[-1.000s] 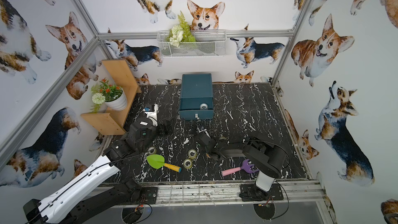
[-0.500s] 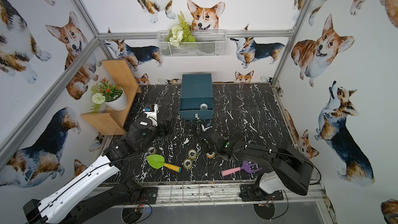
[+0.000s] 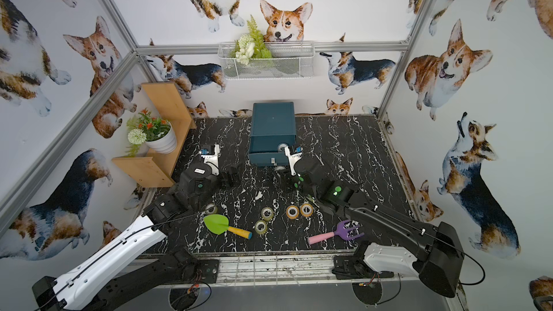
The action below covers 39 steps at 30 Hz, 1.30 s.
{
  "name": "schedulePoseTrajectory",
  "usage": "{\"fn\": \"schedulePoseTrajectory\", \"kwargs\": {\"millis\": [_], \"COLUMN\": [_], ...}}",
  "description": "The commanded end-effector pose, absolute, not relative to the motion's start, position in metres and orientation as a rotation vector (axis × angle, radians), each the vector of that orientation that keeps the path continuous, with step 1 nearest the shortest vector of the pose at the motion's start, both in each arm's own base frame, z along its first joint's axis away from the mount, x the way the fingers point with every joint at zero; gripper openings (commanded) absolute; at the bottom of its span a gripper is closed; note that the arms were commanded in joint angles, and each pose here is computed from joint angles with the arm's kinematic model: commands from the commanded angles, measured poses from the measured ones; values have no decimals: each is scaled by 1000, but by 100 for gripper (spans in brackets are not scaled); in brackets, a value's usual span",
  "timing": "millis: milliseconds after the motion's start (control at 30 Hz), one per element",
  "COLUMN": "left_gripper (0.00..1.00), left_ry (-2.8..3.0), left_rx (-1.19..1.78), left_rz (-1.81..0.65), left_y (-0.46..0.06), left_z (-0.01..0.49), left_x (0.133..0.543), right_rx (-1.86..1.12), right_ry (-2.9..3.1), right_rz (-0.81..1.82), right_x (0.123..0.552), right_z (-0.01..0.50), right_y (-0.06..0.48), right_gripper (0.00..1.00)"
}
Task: Place the transparent tape into the drawer according to color
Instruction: Place the tape in the drawer.
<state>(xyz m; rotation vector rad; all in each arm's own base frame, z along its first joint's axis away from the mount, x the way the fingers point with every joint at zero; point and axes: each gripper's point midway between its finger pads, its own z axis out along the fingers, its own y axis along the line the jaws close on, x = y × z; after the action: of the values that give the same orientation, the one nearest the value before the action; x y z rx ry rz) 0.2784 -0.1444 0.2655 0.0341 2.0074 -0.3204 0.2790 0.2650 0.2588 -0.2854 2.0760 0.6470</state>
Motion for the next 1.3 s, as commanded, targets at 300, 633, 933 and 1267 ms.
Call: {"fn": "schedulePoseTrajectory", "kwargs": {"millis": [300,633,933,1267], "left_gripper": [99,100,100,99], "left_ry": [2003,1998,1999,2006], "left_rx": [37,40,43,46], "left_rz": [-317,-326,-324,-320], "left_y": [-143,-144,-144,-146], "left_z": [268,270,269,268], "left_x": [278,277,277,279], "right_rx": [-294,-375,-398,-364], "right_ry": [2082,2172,2194,2094], "right_rz": [419,414,394,449], "right_x": [374,384,398,394], "right_z": [281,254,244,291], "right_y": [275,293,300,297], "right_gripper": [50,51,58,67]}}
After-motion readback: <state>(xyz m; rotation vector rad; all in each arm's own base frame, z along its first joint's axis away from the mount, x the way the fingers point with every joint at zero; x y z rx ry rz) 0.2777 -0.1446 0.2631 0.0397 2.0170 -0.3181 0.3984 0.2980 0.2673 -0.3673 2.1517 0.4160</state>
